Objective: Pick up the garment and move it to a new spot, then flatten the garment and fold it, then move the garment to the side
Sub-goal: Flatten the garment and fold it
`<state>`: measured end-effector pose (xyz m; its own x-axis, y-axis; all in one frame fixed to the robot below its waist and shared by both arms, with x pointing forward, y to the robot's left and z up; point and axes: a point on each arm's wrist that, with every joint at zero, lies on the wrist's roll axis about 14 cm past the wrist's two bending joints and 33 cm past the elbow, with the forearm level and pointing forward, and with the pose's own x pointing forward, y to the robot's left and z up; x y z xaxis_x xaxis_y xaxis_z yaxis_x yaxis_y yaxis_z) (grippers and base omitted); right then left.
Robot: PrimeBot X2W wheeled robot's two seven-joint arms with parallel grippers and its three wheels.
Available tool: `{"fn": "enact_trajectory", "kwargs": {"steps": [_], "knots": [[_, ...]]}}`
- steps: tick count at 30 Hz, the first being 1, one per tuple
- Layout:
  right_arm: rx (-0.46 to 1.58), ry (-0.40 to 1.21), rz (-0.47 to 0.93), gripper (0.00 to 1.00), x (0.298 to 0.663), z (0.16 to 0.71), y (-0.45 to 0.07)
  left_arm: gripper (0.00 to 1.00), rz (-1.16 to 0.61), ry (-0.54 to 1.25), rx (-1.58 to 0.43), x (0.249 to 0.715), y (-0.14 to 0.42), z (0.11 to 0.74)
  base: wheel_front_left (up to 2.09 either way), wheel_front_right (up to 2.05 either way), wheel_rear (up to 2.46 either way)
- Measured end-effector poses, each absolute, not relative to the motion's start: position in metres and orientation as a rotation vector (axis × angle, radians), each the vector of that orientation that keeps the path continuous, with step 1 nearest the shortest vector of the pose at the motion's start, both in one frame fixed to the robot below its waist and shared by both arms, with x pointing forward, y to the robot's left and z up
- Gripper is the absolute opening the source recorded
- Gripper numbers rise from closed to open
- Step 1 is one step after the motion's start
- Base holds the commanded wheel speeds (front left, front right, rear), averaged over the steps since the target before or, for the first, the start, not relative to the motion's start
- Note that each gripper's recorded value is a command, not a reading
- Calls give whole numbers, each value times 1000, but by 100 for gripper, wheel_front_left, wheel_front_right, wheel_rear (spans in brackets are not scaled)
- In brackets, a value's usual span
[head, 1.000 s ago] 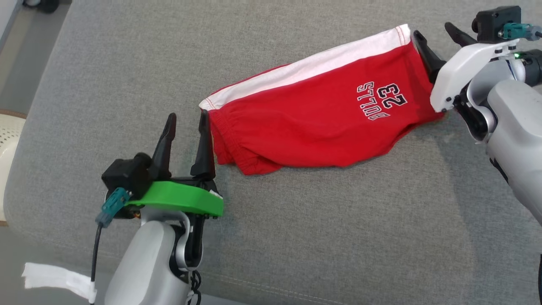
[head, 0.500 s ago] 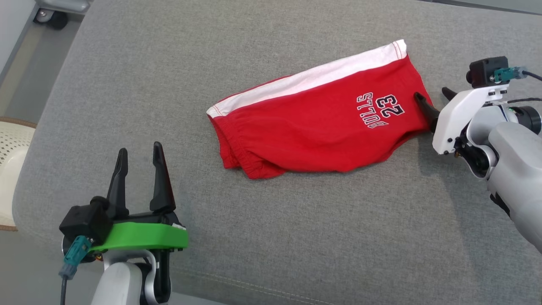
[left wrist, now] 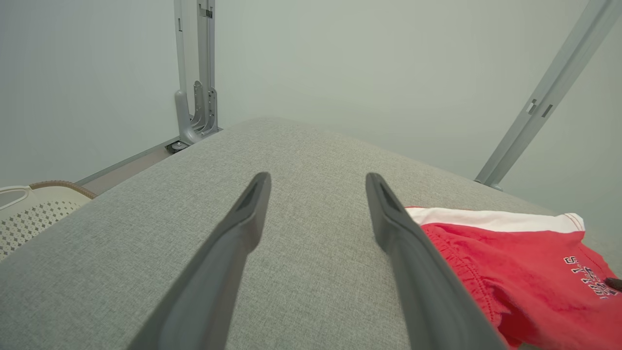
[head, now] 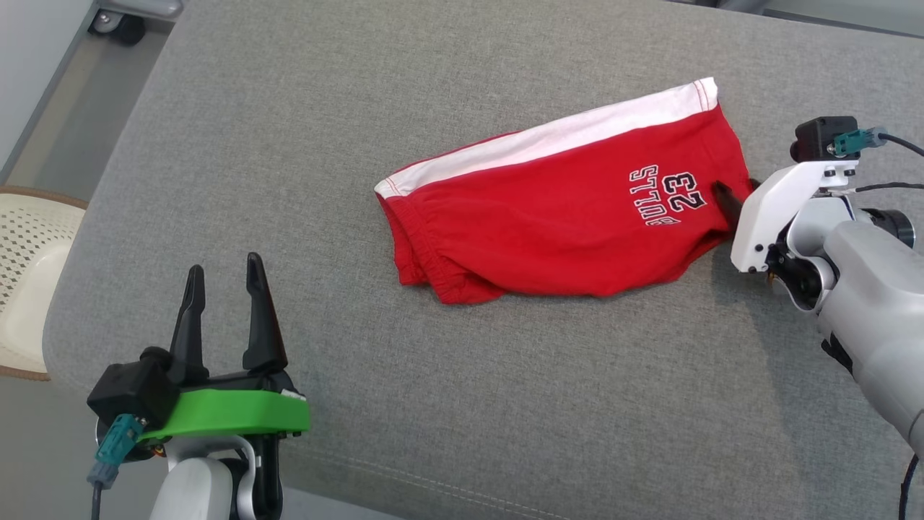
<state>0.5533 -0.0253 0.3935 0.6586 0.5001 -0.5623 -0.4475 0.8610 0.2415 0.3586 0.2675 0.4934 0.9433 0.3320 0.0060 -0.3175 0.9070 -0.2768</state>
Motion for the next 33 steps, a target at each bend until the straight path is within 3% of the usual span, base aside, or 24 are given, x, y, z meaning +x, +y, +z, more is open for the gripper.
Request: {"fn": "enact_trajectory", "kwargs": {"steps": [16, 33], "knots": [[303, 484, 498, 0, 550, 431, -34, 100, 276, -64, -290, 370, 250, 496, 0, 0, 0], [497, 356, 246, 0, 493, 428, -137, 100, 104, -60, -315, 388, 199, 497, 0, 0, 0]]}}
